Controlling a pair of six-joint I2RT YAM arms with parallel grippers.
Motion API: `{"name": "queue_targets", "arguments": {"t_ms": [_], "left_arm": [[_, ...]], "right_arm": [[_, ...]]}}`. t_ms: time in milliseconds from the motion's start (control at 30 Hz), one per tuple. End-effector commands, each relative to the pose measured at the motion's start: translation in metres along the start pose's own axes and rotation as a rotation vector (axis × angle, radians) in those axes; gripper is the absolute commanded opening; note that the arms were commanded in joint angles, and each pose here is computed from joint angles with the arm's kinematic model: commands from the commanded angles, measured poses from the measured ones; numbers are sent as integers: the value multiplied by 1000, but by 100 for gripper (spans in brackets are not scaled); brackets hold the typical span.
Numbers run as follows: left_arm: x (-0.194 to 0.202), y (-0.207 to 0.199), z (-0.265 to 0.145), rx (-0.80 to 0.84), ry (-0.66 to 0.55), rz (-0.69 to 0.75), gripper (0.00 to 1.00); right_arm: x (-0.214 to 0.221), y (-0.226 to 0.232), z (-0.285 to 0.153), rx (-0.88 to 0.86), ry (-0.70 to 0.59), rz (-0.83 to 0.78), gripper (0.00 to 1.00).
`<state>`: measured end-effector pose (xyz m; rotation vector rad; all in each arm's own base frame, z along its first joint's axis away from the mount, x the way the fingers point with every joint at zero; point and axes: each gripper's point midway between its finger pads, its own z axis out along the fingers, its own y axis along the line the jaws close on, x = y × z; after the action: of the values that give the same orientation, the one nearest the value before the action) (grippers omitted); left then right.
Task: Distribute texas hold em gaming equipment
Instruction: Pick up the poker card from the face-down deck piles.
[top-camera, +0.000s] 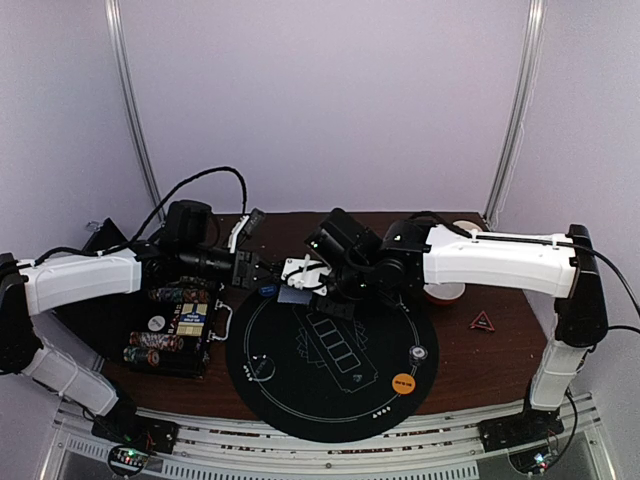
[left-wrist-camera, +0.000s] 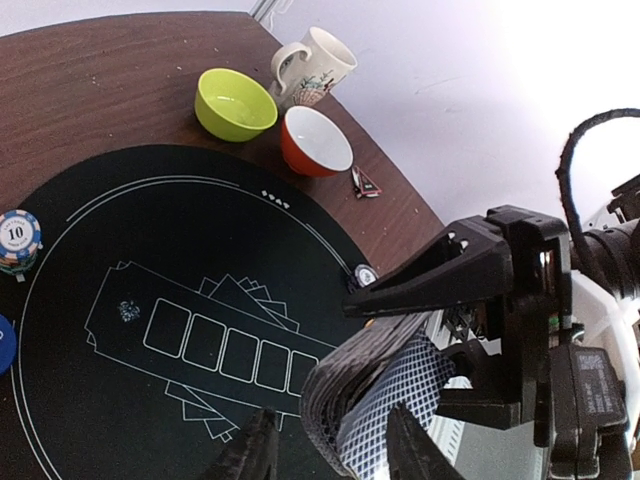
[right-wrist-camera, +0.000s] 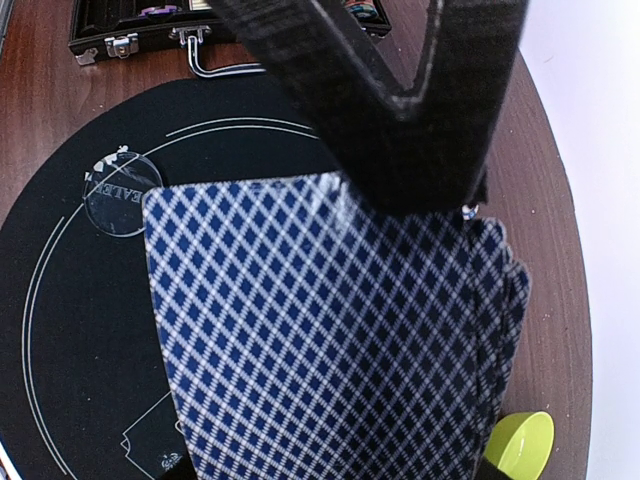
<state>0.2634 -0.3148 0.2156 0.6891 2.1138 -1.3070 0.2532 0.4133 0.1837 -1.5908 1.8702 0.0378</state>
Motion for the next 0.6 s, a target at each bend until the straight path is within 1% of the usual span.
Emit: {"name": "queue_targets", "arguments": {"t_ms": [0, 133, 167, 333, 567], "left_arm": [[-10, -12, -5, 43, -14, 34, 36], [-10, -14, -5, 55, -10, 38, 28], [-9, -15, -5, 61, -8, 39, 28], [-5, -11, 0, 72, 1, 27, 31], [-8, -10, 2, 71, -9, 35, 29]], "right_arm": [[0, -8, -8, 25, -8, 17, 53], [0, -10, -8, 28, -9, 17, 53], [0, -9, -8, 27, -9, 17, 53], [-2, -9, -7, 25, -14, 18, 52], [-2, -9, -9, 24, -16, 16, 52]]}}
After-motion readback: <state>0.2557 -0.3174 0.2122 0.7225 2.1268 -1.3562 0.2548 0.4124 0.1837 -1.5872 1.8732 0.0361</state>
